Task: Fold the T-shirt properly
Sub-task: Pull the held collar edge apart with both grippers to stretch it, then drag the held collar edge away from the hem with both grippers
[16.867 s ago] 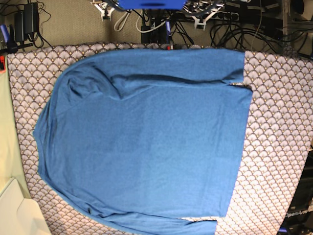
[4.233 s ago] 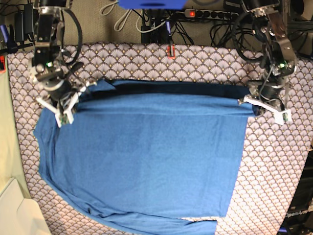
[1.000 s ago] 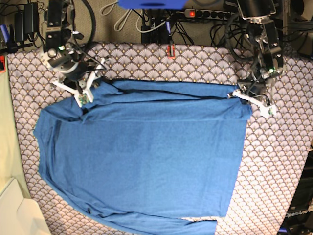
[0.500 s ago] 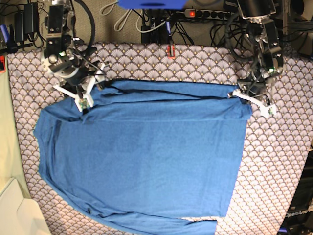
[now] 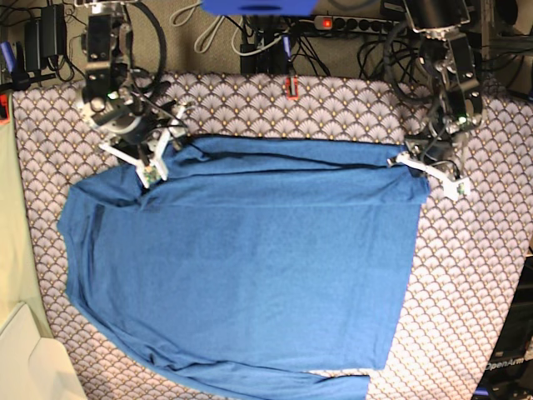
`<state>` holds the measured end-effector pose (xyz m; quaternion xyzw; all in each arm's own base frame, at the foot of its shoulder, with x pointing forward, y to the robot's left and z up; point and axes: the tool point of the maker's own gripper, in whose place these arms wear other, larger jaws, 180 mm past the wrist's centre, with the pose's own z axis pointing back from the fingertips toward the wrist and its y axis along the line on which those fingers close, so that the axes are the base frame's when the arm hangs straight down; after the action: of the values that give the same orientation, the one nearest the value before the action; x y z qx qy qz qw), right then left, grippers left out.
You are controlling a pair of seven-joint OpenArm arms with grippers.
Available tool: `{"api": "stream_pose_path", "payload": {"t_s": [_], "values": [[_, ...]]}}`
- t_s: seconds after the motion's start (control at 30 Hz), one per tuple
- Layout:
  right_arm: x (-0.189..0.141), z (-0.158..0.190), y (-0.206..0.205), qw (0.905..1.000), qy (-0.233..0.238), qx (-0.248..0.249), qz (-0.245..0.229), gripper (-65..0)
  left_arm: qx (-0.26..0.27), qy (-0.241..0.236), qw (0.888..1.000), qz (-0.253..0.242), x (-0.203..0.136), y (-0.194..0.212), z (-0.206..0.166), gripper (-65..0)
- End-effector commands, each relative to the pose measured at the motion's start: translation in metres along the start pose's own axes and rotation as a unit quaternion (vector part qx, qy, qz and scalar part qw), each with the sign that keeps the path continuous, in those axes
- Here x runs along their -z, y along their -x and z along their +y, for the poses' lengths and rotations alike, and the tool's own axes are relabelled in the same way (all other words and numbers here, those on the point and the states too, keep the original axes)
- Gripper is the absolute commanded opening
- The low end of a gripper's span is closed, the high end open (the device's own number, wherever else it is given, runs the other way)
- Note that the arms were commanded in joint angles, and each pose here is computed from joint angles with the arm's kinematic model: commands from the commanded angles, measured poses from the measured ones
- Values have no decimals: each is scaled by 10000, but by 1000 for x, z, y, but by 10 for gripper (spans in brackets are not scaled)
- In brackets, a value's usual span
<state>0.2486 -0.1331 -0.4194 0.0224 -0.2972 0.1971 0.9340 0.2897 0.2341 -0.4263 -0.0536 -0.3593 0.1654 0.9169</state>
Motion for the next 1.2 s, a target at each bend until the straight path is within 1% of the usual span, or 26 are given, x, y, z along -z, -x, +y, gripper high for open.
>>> {"api": "stream_pose_path", "payload": {"t_s": [0.0, 0.1, 0.17, 0.27, 0.33, 0.4, 0.6, 0.63, 0.67, 0.73, 0.8, 0.97, 1.1, 1.17], "values": [[-3, -3, -10, 9998, 36, -47, -166, -291, 46, 22, 9999, -92, -2, -9, -1, -646], [-2, 3, -13, 9997, -38, -113, -197, -293, 41, 19, 10000, -78, -2, -8, 0, -646], [-2, 5, -17, 9994, -57, -127, -322, -302, 46, 24, 10000, -67, -2, -7, -1, -646], [-2, 5, -17, 9991, -61, -133, -386, -360, 41, 16, 10000, -55, -2, -7, 0, -646], [-1, 6, -14, 9993, -80, -138, -334, -402, 36, 11, 10000, -58, -2, -7, 1, -646], [3, 5, -10, 9996, -103, -116, -256, -427, 41, 16, 10000, -55, -2, -7, 0, -646], [6, 1, 1, 9998, -92, -137, -98, -438, 41, 13, 10000, -48, -2, -6, 0, -646], [6, 1, 1, 9998, -93, -138, -98, -448, 36, 8, 10000, -51, -2, -6, 1, -646], [6, 2, 2, 9998, -95, -137, -91, -470, 31, 3, 10000, -53, -2, -6, 1, -646], [6, 1, 2, 9998, -88, -145, -95, -544, 44, 10, 10000, -65, -3, -7, 1, -646], [6, 1, 4, 9998, -94, -142, -50, -644, 46, 12, 10000, -64, -3, -7, 0, -646], [3, 0, 7, 9999, -70, -133, -38, -650, 44, 5, 10000, -67, -4, -7, 1, -646], [-17, 2, -4, 9990, 21, -310, -309, -650, 121, -42, 9999, -12, -7, -3, 8, -646], [-25, 3, -10, 9984, 69, -359, -424, -650, 163, -61, 9998, -115, -11, -9, 9, -646]]}}
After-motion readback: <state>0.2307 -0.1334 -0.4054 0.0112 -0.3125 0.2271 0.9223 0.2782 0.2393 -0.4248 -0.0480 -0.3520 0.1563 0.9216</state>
